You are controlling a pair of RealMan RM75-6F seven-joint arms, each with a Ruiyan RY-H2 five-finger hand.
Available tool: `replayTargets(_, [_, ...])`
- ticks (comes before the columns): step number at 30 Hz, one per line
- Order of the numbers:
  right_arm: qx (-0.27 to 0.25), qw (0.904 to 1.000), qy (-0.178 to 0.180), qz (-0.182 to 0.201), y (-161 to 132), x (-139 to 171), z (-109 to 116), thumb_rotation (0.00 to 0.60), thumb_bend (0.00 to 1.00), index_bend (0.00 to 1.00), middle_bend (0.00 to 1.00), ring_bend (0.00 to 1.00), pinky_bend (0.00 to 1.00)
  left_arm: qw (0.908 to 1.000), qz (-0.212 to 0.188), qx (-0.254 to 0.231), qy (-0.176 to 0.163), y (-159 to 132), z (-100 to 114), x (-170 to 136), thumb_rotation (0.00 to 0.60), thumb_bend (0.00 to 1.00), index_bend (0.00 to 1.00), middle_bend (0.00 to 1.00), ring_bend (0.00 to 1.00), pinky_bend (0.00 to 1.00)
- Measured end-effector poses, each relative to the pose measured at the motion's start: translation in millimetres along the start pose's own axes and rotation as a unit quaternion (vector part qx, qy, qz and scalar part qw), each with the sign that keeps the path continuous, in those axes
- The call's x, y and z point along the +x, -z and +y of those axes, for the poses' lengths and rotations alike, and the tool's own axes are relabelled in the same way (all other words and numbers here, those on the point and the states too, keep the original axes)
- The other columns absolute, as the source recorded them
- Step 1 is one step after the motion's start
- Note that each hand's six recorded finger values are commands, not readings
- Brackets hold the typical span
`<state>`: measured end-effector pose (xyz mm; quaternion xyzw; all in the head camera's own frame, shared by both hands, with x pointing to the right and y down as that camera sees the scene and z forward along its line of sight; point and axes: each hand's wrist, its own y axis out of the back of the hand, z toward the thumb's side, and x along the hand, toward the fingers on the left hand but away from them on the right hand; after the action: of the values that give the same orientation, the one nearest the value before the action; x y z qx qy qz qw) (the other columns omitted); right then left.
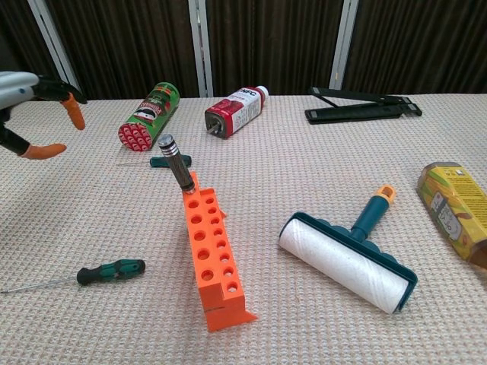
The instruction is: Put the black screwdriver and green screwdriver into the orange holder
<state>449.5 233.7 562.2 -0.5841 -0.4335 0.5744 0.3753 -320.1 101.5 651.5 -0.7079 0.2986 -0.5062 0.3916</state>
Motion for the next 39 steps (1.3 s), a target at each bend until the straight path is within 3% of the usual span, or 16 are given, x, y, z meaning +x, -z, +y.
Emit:
replayTargets(5, [0.0,1.0,0.001,-0.002,0.9,0.0,0.5,0.6,0.0,0.01,0.01,0.0,0.0,0.9978,-0.006,0.063,0.02,-16.5,-8.8,37.7,0.6,0.41,0.34,0.04,0.0,0.0])
replayTargets(14, [0.001,1.0,0.0,-0.009,3.9,-1.6,1.2,0.6,0.0,0.01,0.01,0.0,0.0,0.9921,0.007,0.117,0.046,-45.6,-30.6,91.1,0.6,0.44,0.32,0.01,0.0,0.0])
replayTargets(22, [0.0,0.9998,0.002,-0.017,8.2,-2.6,1.7,0.6,0.0,0.01,0.01,0.0,0.0,0.9915,0.03,0.112,0.059,-61.6,-44.2,119.2,0.6,0.24,0.27,0.0,0.0,0.0])
replayTargets(39, [0.001,0.9994,0.008,-0.035,17.5,0.3,5.4,0.6,0.0,0.01,0.01,0.0,0.0,0.9905,0.053,0.112,0.061,-91.6,-63.0,151.6,0.6,0.31,0.34,0.0,0.0,0.0])
